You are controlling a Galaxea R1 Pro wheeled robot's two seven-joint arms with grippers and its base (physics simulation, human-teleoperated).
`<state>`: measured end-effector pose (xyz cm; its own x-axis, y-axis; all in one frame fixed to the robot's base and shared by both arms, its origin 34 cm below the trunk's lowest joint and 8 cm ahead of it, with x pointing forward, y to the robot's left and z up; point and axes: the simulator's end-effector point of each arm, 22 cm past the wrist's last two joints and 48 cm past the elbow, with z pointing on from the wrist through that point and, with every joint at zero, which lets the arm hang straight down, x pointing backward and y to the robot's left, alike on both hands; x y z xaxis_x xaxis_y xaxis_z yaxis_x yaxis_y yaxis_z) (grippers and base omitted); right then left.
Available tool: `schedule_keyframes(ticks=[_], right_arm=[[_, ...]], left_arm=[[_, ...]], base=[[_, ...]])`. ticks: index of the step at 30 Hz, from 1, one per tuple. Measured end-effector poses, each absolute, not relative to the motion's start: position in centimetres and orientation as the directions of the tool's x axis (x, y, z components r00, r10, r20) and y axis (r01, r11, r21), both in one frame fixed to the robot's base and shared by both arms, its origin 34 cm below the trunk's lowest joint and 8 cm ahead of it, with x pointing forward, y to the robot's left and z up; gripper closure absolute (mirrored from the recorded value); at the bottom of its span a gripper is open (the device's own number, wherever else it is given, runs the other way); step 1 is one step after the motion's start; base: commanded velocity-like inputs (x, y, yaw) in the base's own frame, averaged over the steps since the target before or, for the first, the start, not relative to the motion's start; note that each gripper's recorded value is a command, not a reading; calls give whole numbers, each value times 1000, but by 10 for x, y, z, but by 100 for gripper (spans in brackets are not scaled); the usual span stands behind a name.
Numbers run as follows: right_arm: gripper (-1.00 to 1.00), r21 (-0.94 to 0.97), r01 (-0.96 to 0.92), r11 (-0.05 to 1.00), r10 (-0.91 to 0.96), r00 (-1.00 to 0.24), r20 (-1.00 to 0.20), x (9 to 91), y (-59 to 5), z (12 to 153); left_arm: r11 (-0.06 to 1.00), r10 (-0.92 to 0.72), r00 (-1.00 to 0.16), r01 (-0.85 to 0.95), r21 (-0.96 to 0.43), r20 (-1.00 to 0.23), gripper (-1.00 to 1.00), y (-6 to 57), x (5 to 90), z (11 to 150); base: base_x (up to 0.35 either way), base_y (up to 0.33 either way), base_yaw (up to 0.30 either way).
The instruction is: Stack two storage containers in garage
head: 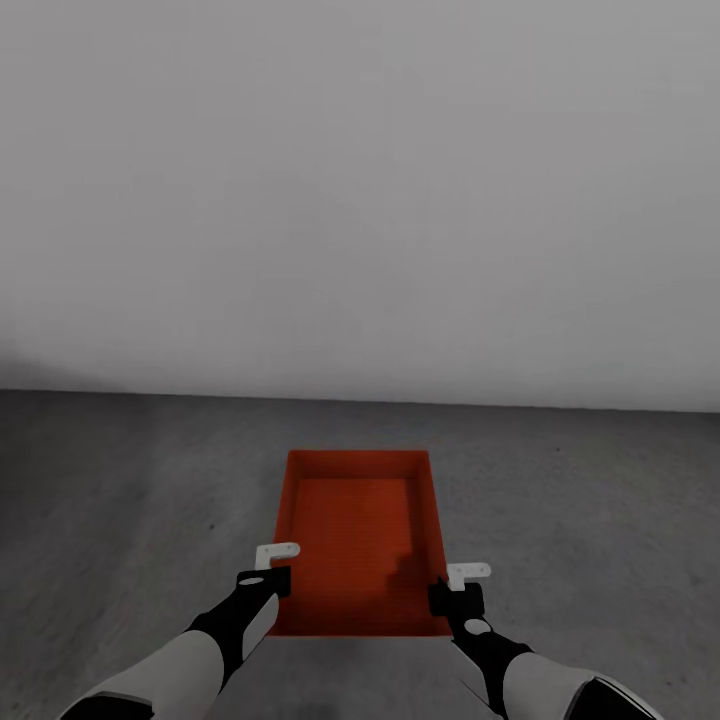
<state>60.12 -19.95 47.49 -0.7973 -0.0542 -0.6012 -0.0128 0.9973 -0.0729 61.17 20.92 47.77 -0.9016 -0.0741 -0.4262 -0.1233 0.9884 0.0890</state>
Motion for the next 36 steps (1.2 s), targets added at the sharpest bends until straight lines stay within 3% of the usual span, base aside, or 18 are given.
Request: schedule_keyframes(ticks=[36], right_arm=[[100, -73, -13, 997, -54, -798, -601, 595, -200, 409]], left_arm=[[988, -74, -902, -123, 89, -426, 100, 209, 606, 412]], base=[[0, 0, 0]])
